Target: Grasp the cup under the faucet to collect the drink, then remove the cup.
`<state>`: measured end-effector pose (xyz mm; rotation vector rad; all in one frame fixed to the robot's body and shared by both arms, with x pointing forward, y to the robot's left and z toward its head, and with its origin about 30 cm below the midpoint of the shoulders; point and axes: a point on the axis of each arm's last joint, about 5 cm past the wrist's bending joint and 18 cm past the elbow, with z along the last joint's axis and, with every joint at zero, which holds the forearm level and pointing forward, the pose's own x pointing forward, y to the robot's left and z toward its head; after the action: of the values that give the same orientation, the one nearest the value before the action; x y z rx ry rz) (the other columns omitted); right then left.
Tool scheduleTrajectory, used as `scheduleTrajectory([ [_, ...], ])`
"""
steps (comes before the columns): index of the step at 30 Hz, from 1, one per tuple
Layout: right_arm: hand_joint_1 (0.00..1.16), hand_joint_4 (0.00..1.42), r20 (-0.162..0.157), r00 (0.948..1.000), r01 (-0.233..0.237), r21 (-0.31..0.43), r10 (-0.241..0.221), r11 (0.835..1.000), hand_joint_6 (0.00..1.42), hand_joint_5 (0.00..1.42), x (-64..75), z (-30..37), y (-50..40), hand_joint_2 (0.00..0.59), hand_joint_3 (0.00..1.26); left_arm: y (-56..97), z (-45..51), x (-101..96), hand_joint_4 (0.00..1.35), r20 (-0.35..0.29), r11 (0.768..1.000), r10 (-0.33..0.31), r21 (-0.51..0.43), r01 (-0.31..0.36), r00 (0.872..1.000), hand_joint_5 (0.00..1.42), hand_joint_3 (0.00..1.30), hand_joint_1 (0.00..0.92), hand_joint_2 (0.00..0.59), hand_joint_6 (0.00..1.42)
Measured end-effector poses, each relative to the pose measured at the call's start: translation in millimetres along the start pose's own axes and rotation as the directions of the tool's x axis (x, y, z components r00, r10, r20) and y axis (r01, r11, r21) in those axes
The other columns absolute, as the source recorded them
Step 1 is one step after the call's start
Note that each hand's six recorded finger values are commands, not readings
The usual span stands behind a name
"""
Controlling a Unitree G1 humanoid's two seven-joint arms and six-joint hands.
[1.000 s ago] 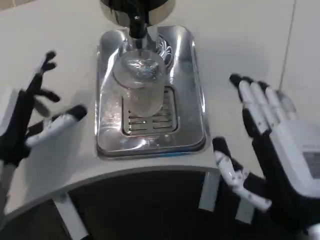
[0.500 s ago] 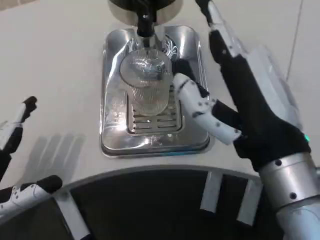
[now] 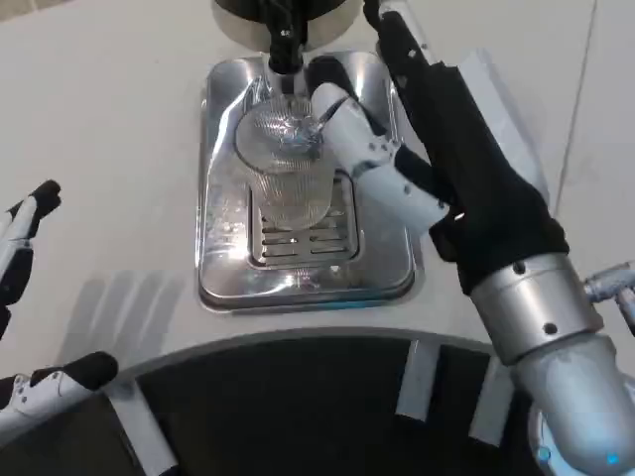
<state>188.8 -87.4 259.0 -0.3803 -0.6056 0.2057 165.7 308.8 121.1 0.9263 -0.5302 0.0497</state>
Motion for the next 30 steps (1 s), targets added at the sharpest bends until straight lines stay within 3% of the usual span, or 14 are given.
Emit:
scheduleTrajectory([
  [4,0.33,0.0,0.007,1.0,-0.004,0.03,0.004,1.0,0.0,0.0,6.0,-3.2,-0.6,0.549,0.0,-1.0,0.6,-3.7,0.0,-0.01,1.0,0.001,-0.004,-0.001,1.0,0.0,0.0,0.0,0.01,0.01],
  [11,0.33,0.0,0.026,0.9983,-0.054,0.102,0.051,0.993,0.0,0.0,22.0,-7.3,6.8,0.542,0.0,-2.5,4.6,-0.5,0.0,0.002,1.0,0.008,-0.007,-0.008,1.0,0.0,0.0,0.0,0.009,0.01],
  [18,0.33,0.0,0.058,0.9943,-0.095,0.096,0.089,0.991,0.0,0.0,33.8,-3.8,9.1,0.542,0.0,-4.9,5.5,-0.1,0.0,-0.006,1.0,0.006,-0.012,-0.006,1.0,0.0,0.0,0.0,0.009,0.01],
  [25,0.32,0.0,0.05,0.9899,-0.137,0.104,0.132,0.985,0.0,0.0,49.6,-5.9,16.1,0.543,0.0,-4.9,4.2,-0.7,0.0,-0.017,1.0,0.006,-0.011,-0.006,1.0,0.01,0.0,0.0,0.008,0.01],
  [30,0.31,0.0,0.066,0.9881,-0.146,0.11,0.139,0.983,0.0,0.0,57.8,-5.6,19.8,0.54,0.0,-5.2,2.1,-2.6,0.0,-0.033,1.0,0.003,-0.011,-0.004,0.999,0.01,0.0,0.0,0.008,0.01],
])
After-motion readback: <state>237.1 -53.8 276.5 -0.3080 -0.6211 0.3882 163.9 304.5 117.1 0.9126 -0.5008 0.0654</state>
